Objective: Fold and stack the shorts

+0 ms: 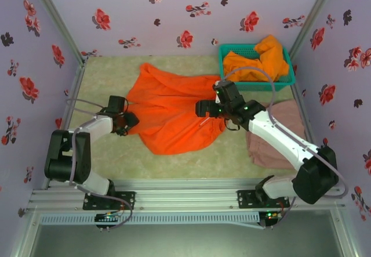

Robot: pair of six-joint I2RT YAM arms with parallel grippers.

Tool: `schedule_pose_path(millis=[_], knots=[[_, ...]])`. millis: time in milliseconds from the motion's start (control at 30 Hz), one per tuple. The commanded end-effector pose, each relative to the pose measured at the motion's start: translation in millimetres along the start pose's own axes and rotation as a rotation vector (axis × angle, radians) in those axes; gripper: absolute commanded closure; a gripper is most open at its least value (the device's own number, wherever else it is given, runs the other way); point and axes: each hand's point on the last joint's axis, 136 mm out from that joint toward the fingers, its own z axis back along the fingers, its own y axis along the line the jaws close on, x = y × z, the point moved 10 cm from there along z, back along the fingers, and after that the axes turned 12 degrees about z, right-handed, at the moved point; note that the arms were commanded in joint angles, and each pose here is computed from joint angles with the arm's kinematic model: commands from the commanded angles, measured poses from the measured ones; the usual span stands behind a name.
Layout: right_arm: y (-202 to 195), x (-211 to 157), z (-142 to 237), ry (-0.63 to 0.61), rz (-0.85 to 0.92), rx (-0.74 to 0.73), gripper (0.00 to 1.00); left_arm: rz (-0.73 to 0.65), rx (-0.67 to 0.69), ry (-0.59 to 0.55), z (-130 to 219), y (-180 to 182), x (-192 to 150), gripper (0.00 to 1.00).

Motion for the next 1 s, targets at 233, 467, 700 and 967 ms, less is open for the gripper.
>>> schedule_pose_path(millis=[233,467,700,967], knots=[[-11,-12,3,0.003,0.021,-0.075,0.01,-0.137,-0.065,-0.146,63,-45,32,1.0],[-12,-16,0,0.009,0.013,-0.082,0.01,-0.361,0.02,-0.303,152,-82,51,0.9],[-12,-19,-6,0.016,-0.022,-0.071,0.01,-0.46,0.01,-0.351,168,-109,68,0.03],[16,-34,-21,0.072,0.073,0.058,0.01,-0.281,-0.181,-0.292,161,-71,58,0.01]])
